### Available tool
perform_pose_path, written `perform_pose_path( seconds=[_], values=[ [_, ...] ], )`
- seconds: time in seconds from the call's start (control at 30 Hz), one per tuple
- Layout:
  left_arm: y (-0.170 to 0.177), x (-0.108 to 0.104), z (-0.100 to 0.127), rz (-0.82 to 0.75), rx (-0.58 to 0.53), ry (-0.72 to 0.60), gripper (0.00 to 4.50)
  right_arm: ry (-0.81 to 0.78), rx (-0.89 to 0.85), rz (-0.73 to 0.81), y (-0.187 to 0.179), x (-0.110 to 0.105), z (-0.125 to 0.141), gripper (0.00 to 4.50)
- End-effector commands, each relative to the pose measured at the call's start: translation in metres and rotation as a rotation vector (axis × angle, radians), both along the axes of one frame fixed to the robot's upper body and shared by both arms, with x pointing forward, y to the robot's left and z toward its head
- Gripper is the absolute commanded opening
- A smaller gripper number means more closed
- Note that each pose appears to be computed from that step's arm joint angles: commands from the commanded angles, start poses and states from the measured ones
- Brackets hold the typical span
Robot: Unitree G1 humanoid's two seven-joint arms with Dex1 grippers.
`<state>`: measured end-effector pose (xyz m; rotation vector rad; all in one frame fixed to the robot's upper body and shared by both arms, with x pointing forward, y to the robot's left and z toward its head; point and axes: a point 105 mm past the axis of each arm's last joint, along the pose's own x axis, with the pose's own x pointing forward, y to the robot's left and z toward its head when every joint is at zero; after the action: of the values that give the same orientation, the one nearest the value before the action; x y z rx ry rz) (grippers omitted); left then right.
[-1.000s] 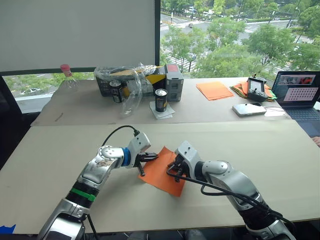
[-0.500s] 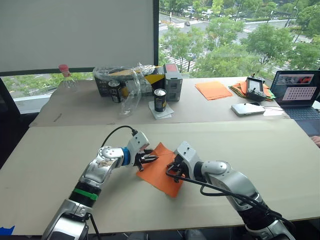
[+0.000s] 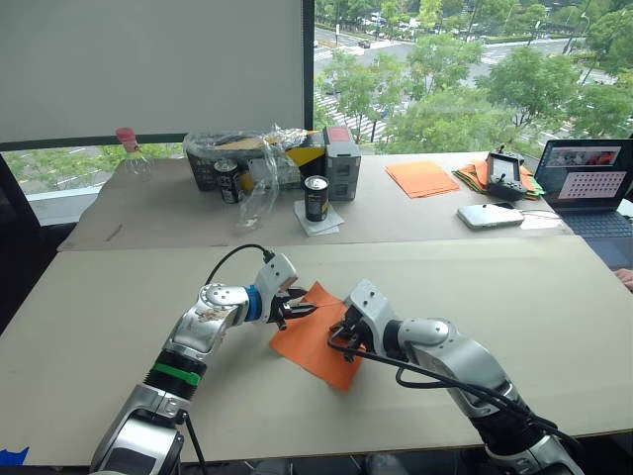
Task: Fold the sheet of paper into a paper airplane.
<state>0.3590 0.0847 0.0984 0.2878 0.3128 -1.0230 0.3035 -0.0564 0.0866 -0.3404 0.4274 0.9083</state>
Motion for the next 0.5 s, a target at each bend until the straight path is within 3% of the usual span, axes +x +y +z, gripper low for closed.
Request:
perform_pose_path(
  seconds=[0.03, 0.17, 0.33, 0.5],
  values=[
    [-0.003, 0.005, 0.017, -0.015, -0.030, -0.055, 1.40, 0.054, -0.021, 0.010, 0.000, -0.006, -0.013, 0.00],
    [-0.004, -0.001, 0.017, -0.070, 0.001, -0.092, 0.16, 0.054, -0.021, 0.010, 0.000, -0.006, -0.013, 0.00],
    [-0.008, -0.006, 0.018, -0.114, 0.020, -0.138, 0.07, 0.053, -0.020, 0.011, 0.001, -0.006, -0.013, 0.00],
    [-0.012, -0.016, 0.014, -0.210, 0.132, -0.262, 0.07, 0.052, -0.020, 0.013, 0.001, -0.006, -0.012, 0.00]
  ],
)
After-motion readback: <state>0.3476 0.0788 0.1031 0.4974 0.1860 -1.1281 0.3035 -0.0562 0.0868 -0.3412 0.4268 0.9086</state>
